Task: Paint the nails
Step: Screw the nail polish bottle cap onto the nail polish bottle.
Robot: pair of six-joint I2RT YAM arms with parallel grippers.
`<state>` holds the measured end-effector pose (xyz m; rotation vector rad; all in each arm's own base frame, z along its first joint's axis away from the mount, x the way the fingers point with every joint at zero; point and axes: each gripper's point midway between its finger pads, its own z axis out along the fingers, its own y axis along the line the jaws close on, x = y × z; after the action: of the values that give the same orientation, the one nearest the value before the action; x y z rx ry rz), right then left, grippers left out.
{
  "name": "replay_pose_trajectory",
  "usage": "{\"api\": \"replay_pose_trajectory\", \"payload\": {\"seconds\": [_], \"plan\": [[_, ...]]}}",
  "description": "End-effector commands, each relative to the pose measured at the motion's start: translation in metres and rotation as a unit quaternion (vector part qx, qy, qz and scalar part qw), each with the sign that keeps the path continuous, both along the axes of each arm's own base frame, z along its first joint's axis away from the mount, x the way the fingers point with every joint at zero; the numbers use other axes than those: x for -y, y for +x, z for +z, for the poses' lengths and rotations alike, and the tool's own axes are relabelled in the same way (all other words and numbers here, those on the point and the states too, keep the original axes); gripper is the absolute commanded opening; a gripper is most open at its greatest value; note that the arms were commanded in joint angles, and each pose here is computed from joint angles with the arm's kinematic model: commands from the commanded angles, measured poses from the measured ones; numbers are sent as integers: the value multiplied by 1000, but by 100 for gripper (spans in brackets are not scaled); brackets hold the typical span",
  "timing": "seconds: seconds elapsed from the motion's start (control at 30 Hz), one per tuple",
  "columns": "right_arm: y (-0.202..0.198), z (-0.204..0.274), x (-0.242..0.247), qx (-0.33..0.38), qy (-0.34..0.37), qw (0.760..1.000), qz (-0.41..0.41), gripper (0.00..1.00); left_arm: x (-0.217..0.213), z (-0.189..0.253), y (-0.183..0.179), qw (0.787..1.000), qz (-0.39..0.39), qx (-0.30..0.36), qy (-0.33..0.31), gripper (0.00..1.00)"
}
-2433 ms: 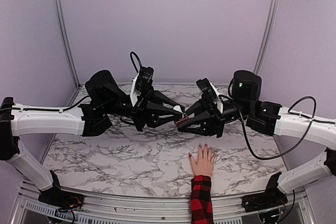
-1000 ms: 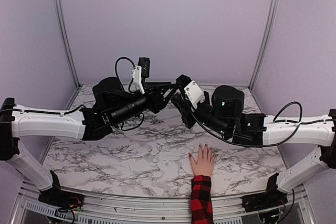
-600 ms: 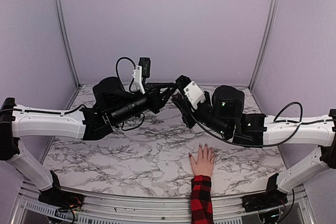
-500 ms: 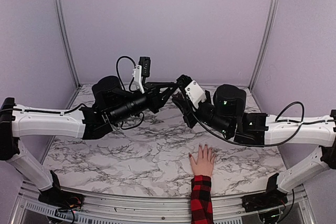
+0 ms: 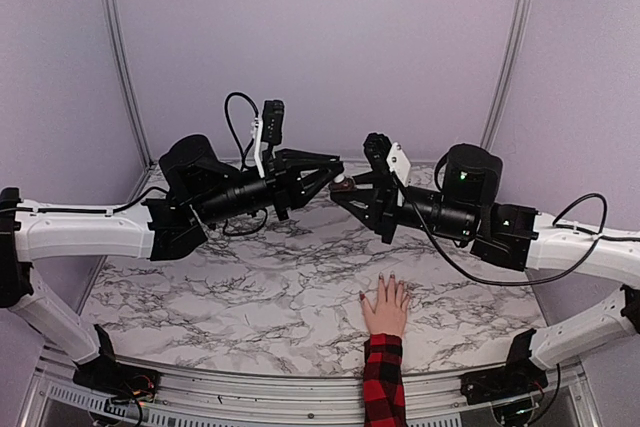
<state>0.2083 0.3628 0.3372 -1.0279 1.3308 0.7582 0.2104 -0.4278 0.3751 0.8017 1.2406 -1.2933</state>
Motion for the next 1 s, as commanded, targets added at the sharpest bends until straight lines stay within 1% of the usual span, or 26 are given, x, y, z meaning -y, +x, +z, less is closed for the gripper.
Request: {"api": "replay_pose_trajectory", "payload": {"seconds": [0.0,0.3,0.5,0.67,0.8,0.87,0.9,0.97], "plan": [[-56,64,-2,62,82,983,153,0,11,-22,-52,990,-136,-3,43,0],[-99,73,-2,76,85,954,279,0,4,-24,-94,969,-240,37,52,0],[-116,77,0,76,84,936,333,0,0,-28,-107,958,-277,53,56,0],[-121,79,2,74,85,930,350,0,-4,-29,-116,949,-305,59,58,0],[-113,74,0,66,79,937,334,0,-5,-25,-108,955,-285,60,54,1],[-104,71,-3,62,75,946,309,0,-9,-14,-98,965,-251,61,44,19],[-94,71,-4,61,74,955,282,0,-11,-8,-91,971,-228,62,38,26],[-81,69,-5,59,68,966,242,0,-19,6,-76,984,-166,64,22,34]]}}
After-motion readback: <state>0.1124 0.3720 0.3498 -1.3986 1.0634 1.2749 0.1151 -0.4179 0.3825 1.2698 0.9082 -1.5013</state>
